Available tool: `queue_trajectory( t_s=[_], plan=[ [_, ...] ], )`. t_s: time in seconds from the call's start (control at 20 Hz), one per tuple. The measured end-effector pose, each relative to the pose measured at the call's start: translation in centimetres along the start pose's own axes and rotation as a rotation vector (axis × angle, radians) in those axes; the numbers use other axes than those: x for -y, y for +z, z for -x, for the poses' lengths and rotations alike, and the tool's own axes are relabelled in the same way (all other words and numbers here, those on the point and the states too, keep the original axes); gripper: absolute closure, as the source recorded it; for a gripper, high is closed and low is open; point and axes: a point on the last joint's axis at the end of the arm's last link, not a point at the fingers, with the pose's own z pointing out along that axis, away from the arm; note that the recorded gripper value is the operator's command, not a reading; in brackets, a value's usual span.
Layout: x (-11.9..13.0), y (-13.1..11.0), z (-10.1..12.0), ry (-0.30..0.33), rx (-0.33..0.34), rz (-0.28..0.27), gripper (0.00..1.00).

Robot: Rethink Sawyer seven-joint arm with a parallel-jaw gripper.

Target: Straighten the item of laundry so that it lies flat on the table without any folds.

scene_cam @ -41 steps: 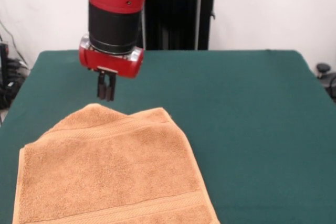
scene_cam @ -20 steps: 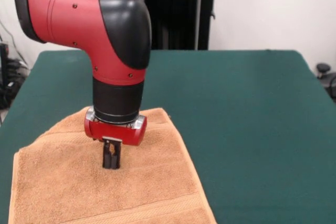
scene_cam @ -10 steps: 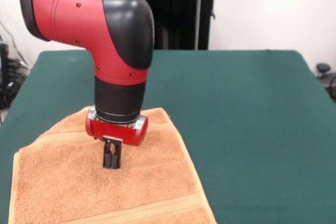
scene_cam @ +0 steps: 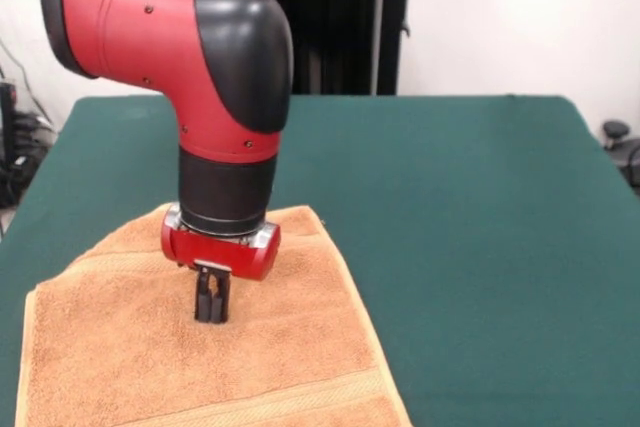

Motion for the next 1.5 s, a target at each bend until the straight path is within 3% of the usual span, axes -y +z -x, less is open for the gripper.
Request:
queue_trajectory(
  t_s=[0.35,0.85,1.3,1.5],
  plan=[
    [1.9,0.5,1.8,0.055,-0.040,0.102,1.00],
    [3.7,0.9,3.4,0.083,-0.155,0.221,1.00],
    [3.8,0.9,3.6,0.074,-0.171,0.231,1.00],
    [3.3,0.8,3.5,0.053,-0.159,0.205,1.00]
  ],
)
